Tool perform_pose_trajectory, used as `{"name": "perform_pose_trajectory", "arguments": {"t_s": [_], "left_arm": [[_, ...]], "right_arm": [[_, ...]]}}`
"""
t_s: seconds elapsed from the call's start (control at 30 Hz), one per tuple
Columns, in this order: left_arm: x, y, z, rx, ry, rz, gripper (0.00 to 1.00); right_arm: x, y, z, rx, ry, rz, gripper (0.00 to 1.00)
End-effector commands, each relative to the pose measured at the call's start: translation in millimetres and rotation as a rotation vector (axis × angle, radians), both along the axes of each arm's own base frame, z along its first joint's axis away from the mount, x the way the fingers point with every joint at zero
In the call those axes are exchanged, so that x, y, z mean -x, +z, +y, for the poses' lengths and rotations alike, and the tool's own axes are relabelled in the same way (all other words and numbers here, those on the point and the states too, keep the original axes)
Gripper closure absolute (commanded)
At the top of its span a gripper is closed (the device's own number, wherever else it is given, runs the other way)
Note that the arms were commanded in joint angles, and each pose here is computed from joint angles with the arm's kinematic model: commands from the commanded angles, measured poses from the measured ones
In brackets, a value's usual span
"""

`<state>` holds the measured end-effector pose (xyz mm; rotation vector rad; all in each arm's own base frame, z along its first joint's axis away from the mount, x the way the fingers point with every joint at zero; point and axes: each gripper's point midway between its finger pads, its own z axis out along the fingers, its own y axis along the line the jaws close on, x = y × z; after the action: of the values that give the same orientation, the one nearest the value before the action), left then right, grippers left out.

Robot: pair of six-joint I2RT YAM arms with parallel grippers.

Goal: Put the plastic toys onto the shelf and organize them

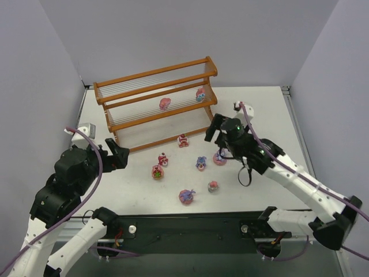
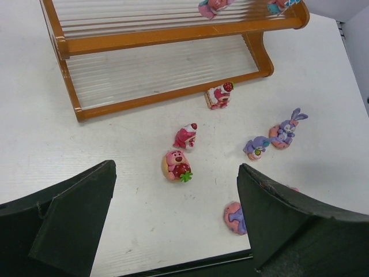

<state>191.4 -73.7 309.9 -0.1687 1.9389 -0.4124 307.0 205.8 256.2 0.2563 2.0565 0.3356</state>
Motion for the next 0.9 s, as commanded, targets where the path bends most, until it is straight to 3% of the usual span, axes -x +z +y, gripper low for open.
{"name": "perform_pose_trajectory", "arguments": {"t_s": [0.0,0.1,0.27,0.67,0.87], "left_arm": [[-0.9,-3.1,-6.4,-0.006,-0.046,-0.022,0.04],[2.4,-15.1,-7.4,-0.003,-0.053,0.001,0.03],[8.8,-23.9,-17.5,0.018,-0.113,0.015,0.03],[-3.2,-19.5,-32.6,0.064,-0.123,0.062,0.03],[-0.8,-15.8,-31.3,0.107,-0.107,0.039,0.03]], "right_arm": [[77.1,-52.8,-31.8,0.065,0.068,0.202,0.21],[117.8,-92.5,-26.4,0.066,0.227,0.336,0.20],[154.4,-148.5,-38.9,0.129,0.294,0.455,0.20],[155.7,-177.4,-19.1,0.245,0.410,0.413,0.20],[153.1,-195.6,-23.4,0.288,0.370,0.413,0.24]]}}
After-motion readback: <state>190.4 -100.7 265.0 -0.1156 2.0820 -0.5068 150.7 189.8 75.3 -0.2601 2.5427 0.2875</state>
